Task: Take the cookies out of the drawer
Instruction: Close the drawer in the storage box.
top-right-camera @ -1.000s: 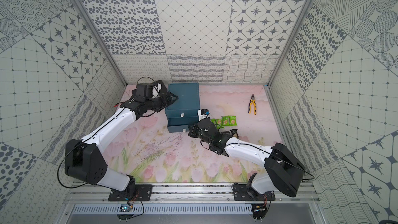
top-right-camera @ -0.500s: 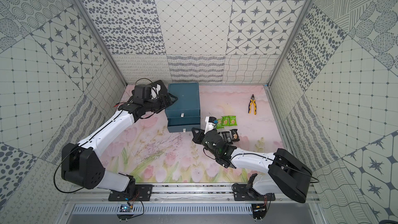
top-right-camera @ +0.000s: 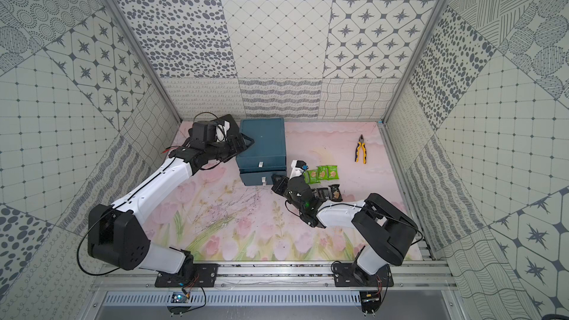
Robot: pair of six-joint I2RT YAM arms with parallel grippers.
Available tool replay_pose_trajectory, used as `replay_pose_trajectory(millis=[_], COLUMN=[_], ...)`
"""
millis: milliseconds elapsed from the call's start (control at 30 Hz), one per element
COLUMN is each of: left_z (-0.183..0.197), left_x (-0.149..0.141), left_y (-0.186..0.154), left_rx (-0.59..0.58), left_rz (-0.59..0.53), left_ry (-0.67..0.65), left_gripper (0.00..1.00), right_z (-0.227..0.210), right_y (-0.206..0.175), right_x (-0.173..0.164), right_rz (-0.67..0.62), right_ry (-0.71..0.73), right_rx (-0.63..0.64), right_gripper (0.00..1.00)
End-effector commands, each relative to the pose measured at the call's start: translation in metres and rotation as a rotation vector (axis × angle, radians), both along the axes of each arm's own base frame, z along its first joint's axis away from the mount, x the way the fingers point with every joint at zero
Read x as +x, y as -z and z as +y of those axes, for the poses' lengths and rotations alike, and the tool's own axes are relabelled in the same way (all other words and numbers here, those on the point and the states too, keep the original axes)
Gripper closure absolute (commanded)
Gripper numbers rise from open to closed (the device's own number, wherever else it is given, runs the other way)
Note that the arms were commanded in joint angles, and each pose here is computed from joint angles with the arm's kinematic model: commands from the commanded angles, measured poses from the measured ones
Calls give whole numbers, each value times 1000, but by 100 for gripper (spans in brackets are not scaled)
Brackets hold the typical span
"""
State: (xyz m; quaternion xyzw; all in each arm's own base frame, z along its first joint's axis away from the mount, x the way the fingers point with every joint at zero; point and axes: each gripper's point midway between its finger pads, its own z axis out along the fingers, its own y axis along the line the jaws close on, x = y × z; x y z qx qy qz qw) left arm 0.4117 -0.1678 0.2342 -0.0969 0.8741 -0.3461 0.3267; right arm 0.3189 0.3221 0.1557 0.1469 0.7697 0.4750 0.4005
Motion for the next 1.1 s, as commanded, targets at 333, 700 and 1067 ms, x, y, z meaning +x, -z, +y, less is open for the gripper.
replay_pose_trajectory(millis=[333, 700, 1067], left_z=[-13, -11, -9], left_x=[-3, -11, -19], left_y=[-1, -3, -10], left_rx=[-58, -61, -64], left_rz=[-8, -9, -19], left_ry=[60, 53, 57], left_gripper=[1, 1, 1], right_z=[25, 24, 35], right_y=[-5, 13, 49], right_x=[24, -4, -7], right_rz=[-43, -21, 29], right_ry=[-11, 43, 46], right_rx=[212, 70, 181], right_gripper=[93, 41, 45])
